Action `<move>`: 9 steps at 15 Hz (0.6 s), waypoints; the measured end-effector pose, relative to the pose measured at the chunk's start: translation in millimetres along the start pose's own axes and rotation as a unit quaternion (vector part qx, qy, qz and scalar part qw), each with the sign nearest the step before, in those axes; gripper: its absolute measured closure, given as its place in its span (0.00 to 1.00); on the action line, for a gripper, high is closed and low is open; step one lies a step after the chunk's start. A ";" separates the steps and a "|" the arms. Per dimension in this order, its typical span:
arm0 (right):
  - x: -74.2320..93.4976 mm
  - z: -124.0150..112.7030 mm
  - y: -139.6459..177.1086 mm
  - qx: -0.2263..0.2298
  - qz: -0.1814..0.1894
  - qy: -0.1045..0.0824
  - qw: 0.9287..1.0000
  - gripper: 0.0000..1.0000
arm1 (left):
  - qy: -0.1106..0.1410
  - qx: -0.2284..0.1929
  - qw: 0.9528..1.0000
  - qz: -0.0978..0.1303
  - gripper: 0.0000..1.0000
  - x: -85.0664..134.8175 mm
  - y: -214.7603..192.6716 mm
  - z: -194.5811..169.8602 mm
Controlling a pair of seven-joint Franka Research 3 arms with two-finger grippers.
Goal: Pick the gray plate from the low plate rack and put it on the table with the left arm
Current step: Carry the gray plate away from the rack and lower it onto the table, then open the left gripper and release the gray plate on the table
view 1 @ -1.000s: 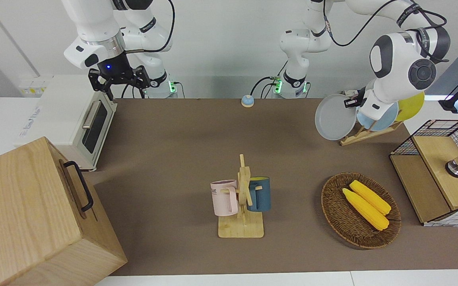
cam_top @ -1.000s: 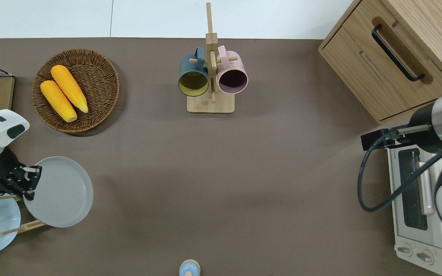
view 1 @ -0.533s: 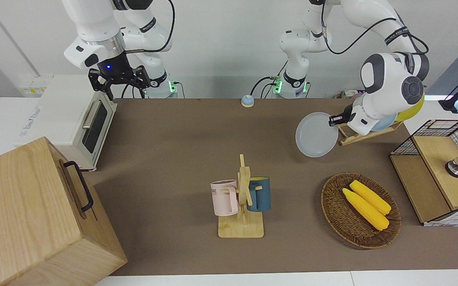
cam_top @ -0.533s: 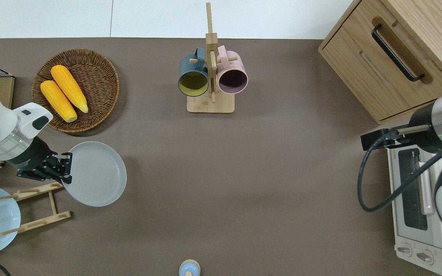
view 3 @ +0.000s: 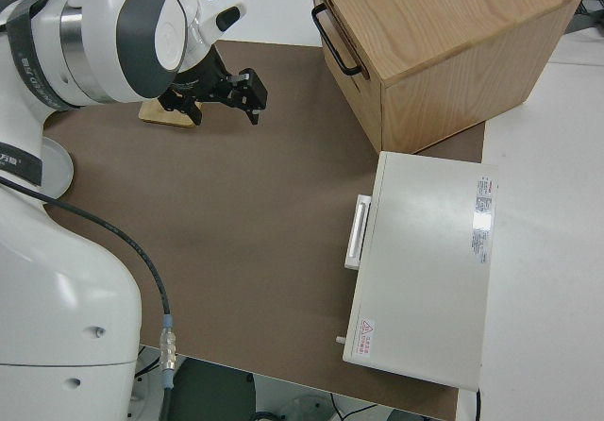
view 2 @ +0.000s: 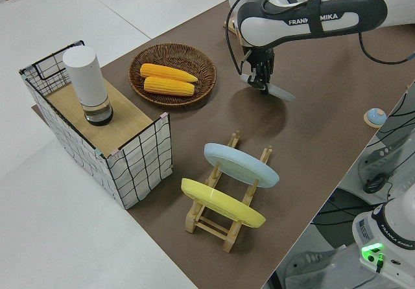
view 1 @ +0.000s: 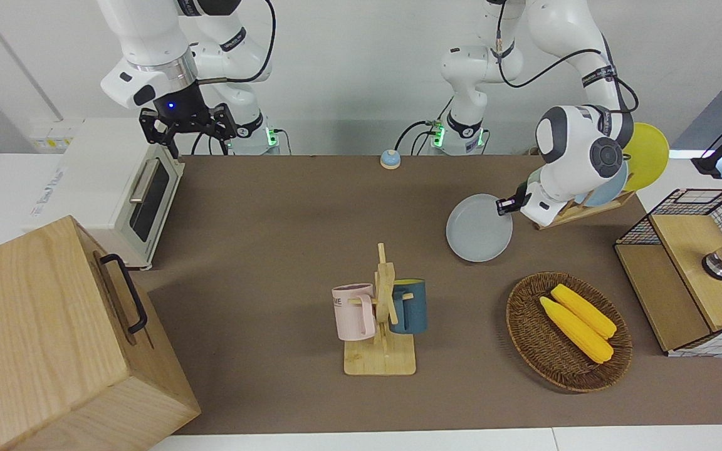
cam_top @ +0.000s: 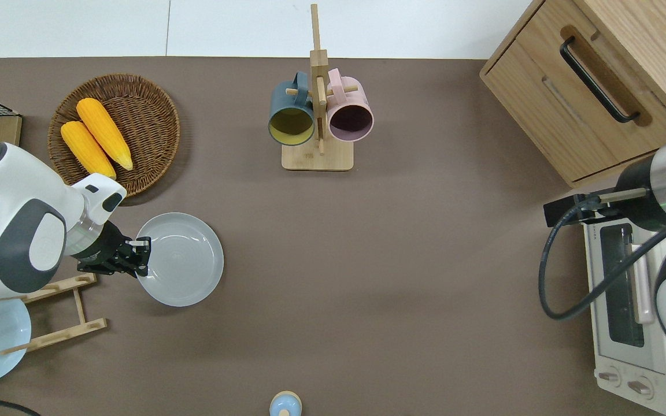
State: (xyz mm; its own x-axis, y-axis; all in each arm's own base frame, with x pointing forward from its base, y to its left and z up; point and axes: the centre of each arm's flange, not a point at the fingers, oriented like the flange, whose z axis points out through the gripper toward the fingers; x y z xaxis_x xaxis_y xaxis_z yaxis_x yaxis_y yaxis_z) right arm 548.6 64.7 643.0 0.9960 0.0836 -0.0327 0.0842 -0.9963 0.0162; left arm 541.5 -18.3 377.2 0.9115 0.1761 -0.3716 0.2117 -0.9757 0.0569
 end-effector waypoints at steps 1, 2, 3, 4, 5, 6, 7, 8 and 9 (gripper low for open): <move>0.0 0.0 0.0 0.000 0.000 0.000 1.000 0.01 | 0.000 0.000 1.000 -0.002 0.91 -1.8 -0.3 4.7; 0.0 0.0 0.0 0.000 0.000 0.000 1.000 0.01 | 0.000 0.000 1.000 -0.005 0.91 -2.6 -1.6 11.2; 0.0 0.0 0.0 0.000 0.000 0.000 1.000 0.01 | 0.001 0.001 1.000 -0.007 0.91 -3.1 -3.2 19.1; 0.0 0.0 0.0 0.000 0.000 0.000 1.000 0.01 | -0.001 0.001 1.000 -0.009 0.90 -3.7 -4.4 26.3; 0.0 0.0 0.0 0.000 0.000 0.000 1.000 0.01 | -0.007 0.003 1.000 -0.011 0.84 -5.1 -5.1 34.7; 0.0 0.0 0.0 0.000 0.000 0.000 1.000 0.01 | -0.013 0.005 1.000 -0.013 0.74 -6.4 -3.9 45.6; 0.0 0.0 0.0 0.000 0.000 0.000 1.000 0.01 | -0.018 0.008 1.000 -0.015 0.57 -7.7 -1.5 56.0; 0.0 0.0 0.0 0.000 0.000 0.000 1.000 0.01 | -0.020 0.009 1.000 -0.016 0.47 -8.2 0.0 59.8; 0.0 0.0 0.0 0.000 0.000 0.000 1.000 0.01 | -0.021 0.010 1.000 -0.016 0.36 -8.7 1.2 60.9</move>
State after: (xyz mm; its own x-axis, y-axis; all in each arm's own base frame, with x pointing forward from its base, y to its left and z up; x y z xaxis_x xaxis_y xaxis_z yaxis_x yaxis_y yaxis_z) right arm 548.6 64.7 643.0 0.9960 0.0836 -0.0327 0.0842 -0.9963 0.0162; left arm 512.3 -28.9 324.1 0.8887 0.2024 -0.4114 0.2333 -0.9721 0.0258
